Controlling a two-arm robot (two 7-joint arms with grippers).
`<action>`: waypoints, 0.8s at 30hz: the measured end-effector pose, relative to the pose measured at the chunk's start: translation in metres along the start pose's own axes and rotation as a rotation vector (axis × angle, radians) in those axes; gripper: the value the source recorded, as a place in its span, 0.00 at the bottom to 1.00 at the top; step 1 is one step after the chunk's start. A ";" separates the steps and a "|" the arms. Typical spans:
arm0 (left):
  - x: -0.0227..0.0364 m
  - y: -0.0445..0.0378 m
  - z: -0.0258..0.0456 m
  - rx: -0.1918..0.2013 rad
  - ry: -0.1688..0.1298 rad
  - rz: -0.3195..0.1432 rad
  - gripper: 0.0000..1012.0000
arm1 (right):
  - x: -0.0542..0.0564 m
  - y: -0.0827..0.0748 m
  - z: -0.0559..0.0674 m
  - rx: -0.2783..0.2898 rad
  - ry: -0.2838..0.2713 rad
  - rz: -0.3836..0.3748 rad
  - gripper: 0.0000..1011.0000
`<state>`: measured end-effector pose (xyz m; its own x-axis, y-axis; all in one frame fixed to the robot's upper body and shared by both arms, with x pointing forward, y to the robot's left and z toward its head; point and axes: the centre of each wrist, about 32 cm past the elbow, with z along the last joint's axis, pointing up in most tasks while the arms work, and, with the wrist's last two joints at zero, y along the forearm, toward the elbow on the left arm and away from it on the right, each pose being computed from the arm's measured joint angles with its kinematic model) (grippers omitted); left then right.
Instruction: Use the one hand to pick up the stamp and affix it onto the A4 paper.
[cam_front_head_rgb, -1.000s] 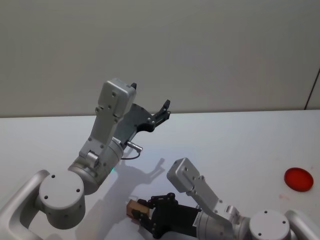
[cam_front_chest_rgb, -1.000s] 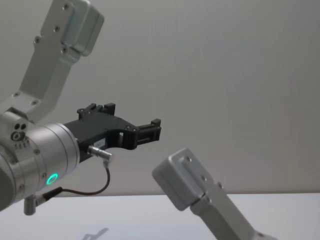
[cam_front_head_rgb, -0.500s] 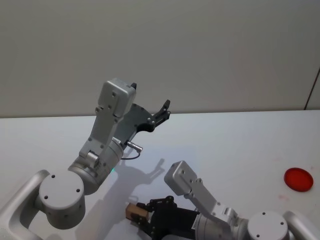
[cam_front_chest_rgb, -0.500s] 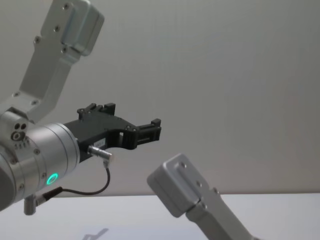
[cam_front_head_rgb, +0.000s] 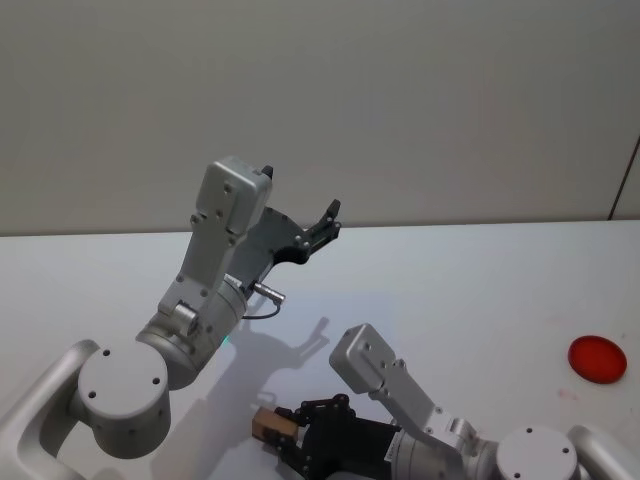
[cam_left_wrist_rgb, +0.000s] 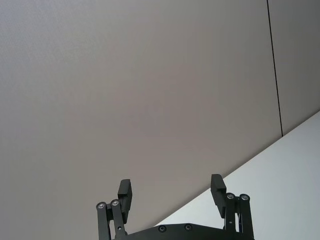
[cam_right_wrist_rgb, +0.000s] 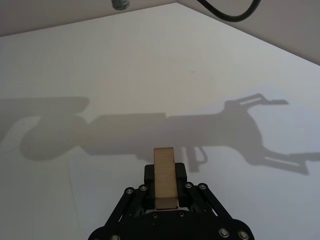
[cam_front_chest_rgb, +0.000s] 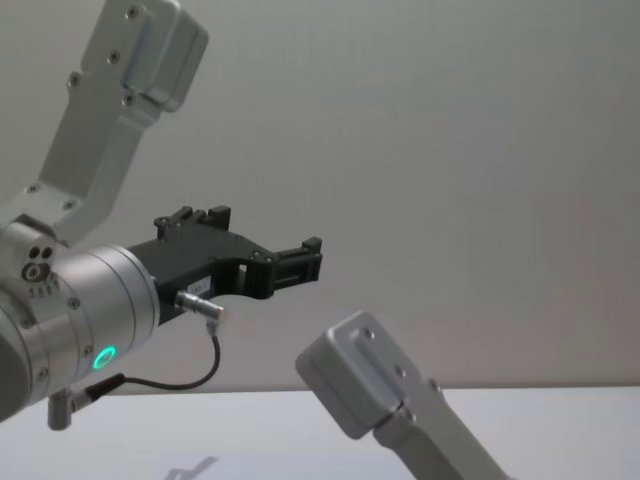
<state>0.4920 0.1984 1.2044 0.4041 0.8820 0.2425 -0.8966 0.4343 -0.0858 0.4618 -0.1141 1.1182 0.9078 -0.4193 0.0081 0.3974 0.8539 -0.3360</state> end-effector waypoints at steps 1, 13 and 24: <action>0.0000 0.0000 0.0000 0.000 0.000 0.000 0.99 | 0.000 0.000 0.000 0.002 0.001 -0.001 0.23; 0.0000 0.0000 0.0000 0.000 0.000 0.000 0.99 | -0.002 -0.004 0.011 0.063 -0.011 -0.012 0.23; 0.0000 0.0000 0.0000 0.000 0.000 0.000 0.99 | -0.004 -0.009 0.025 0.138 -0.038 -0.011 0.23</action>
<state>0.4920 0.1984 1.2044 0.4040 0.8820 0.2424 -0.8966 0.4343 -0.0859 0.4581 -0.1129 1.1452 0.9065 -0.4195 0.0476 0.4200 0.8845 -0.2031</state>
